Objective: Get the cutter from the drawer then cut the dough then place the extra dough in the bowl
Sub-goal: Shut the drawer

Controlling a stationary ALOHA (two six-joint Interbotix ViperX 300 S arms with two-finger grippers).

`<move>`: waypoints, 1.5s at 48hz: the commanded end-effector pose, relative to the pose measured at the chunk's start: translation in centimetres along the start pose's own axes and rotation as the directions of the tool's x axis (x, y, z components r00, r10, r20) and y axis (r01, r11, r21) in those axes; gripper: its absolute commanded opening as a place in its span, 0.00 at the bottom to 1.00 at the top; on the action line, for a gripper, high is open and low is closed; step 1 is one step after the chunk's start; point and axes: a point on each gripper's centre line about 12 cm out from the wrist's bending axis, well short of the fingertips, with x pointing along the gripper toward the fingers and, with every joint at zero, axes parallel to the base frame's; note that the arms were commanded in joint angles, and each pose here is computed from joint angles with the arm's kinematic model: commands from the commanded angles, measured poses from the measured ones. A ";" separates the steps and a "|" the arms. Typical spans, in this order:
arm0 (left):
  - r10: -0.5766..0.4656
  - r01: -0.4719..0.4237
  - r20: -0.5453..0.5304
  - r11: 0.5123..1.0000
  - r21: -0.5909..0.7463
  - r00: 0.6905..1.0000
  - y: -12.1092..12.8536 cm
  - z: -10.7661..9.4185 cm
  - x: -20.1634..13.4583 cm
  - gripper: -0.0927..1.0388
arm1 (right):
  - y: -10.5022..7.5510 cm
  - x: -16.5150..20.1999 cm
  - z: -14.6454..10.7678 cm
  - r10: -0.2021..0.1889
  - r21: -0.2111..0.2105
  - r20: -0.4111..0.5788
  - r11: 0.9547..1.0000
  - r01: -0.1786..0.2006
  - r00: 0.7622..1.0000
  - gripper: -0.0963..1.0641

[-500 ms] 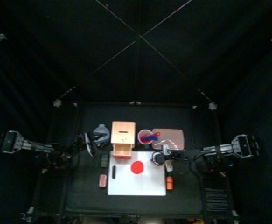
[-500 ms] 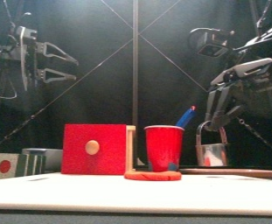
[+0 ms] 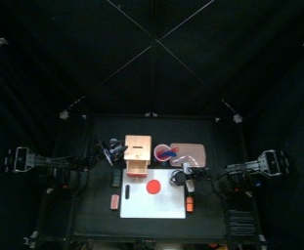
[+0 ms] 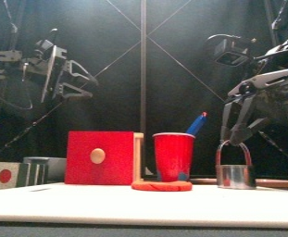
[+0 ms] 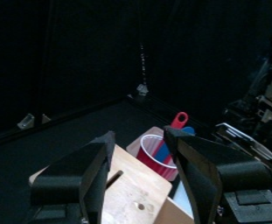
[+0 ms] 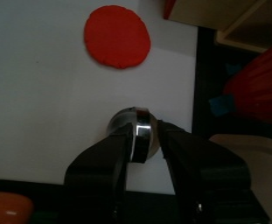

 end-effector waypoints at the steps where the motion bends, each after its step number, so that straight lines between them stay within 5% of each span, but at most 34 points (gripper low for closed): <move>1: 0.005 -0.006 0.036 1.000 0.021 0.999 0.0 1.1 1.7 0.84 | -0.4 -0.5 1.9 -0.011 0.015 0.061 1.000 0.010 0.998 0.71; 11: 0.038 -0.017 -0.142 0.989 0.147 0.989 2.4 2.2 5.8 0.84 | -1.3 -0.6 7.1 -0.029 -0.027 0.174 0.999 0.034 0.984 0.72; 23: 0.135 0.041 -0.405 0.917 0.398 0.904 5.6 3.7 9.7 0.84 | 0.3 2.6 10.5 0.022 -0.065 0.194 0.998 -0.009 0.981 0.67; 32: 0.243 0.071 -0.532 0.862 0.502 0.811 8.0 2.8 12.2 0.82 | 1.7 5.8 11.9 0.062 -0.077 0.212 0.996 -0.047 0.975 0.47; 41: 0.324 0.144 -0.623 0.801 0.581 0.712 9.6 0.3 14.9 0.70 | 2.7 8.1 12.9 0.086 -0.102 0.233 0.993 -0.063 0.969 0.23; 55: 0.316 0.201 -0.664 0.789 0.581 0.678 9.0 -2.2 16.1 0.64 | 2.5 13.2 14.6 0.081 -0.101 0.219 0.993 -0.060 0.972 0.20; 65: 0.315 0.210 -0.676 0.790 0.575 0.667 9.0 -2.9 15.7 0.64 | -0.9 16.1 14.9 0.018 -0.082 0.177 0.997 -0.003 0.984 0.20; 72: 0.309 0.207 -0.684 0.801 0.562 0.661 8.9 -3.3 15.3 0.64 | -3.3 16.7 14.8 -0.029 -0.114 0.137 0.992 0.045 0.990 0.20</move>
